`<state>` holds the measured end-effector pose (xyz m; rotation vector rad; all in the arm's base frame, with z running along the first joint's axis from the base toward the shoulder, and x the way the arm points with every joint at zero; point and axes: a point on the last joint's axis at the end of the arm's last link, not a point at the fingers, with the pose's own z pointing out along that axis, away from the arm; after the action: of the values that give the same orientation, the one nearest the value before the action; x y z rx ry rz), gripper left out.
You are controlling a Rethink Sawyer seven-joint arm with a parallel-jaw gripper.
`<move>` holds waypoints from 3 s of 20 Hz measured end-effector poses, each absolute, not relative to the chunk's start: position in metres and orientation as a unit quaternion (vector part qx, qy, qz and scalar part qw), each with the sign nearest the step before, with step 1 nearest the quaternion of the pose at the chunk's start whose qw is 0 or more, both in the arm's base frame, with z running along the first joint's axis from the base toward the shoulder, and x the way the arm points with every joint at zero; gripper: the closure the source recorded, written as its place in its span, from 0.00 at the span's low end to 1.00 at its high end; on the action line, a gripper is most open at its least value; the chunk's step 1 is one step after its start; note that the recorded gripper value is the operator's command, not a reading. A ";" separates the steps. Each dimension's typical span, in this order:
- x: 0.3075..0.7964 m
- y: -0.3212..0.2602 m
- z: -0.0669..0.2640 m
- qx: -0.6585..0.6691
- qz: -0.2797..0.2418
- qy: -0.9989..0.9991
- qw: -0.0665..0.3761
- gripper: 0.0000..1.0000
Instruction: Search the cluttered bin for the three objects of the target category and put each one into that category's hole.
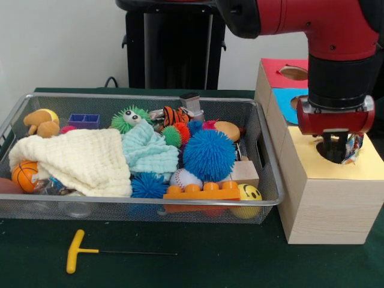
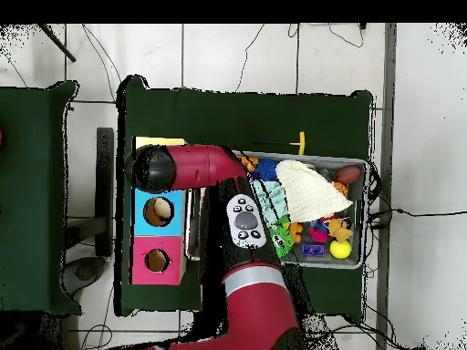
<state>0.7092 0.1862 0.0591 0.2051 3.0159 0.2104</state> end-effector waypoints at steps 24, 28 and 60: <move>0.714 0.153 0.201 0.073 0.059 0.989 0.117 1.00; 0.715 0.151 0.201 0.075 0.063 0.988 0.117 1.00; 0.731 -0.042 0.223 0.117 0.072 0.986 0.098 0.00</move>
<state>0.7306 -0.0422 0.2227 0.3456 2.9165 0.2116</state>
